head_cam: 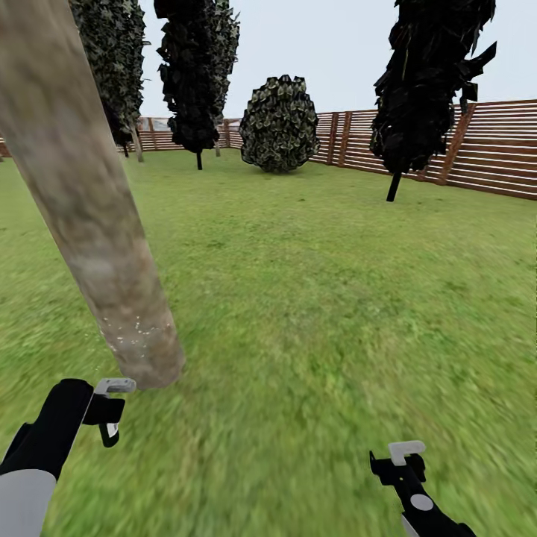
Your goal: In the garden, pick up the pesticide atomizer on the floor and spray pesticide onto both trees until each tree trunk is fully covered.
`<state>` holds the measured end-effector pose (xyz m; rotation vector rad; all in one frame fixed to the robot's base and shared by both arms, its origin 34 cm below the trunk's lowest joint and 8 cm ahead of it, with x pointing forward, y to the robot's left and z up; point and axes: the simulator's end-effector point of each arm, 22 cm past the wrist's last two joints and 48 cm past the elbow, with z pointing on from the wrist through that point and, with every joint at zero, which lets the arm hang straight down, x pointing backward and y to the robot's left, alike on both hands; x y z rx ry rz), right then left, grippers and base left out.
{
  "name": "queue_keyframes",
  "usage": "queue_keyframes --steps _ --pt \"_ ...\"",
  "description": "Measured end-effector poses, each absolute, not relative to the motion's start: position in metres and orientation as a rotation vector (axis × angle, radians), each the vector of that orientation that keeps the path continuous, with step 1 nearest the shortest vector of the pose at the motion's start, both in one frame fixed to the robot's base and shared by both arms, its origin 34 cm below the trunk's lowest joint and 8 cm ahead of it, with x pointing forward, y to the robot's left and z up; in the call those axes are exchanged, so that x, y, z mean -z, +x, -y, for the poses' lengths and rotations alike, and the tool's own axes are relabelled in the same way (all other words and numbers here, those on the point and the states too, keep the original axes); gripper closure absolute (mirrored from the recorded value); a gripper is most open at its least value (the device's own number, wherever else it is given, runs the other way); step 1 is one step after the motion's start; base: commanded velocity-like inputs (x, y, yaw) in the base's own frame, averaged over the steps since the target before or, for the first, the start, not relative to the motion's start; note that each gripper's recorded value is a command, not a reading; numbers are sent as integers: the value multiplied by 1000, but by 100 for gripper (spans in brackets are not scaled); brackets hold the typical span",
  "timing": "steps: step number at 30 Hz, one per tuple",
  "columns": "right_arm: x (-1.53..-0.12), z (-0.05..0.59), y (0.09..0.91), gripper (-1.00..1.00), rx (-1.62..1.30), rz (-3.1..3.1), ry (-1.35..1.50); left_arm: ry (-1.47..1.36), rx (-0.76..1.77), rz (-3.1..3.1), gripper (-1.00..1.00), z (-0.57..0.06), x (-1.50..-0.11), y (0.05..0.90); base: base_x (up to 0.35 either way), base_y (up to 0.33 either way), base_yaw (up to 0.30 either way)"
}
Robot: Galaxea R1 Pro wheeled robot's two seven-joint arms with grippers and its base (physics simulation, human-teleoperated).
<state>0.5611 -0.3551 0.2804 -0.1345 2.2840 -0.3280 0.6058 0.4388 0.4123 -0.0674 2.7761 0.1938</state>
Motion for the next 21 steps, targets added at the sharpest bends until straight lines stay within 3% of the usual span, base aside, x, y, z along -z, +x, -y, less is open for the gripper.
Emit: queue_keyframes --steps 5,15,21 --pt "-281 355 561 -100 328 -2284 -134 -69 -213 -2775 100 -443 -405 604 73 -268 242" --pt "-281 355 561 -100 327 -2284 -134 -155 -191 -2748 100 -454 -407 603 204 -220 276" --pt "-280 355 561 -100 328 -2284 -134 -153 -197 -2750 100 -454 -407 603 32 -265 277"
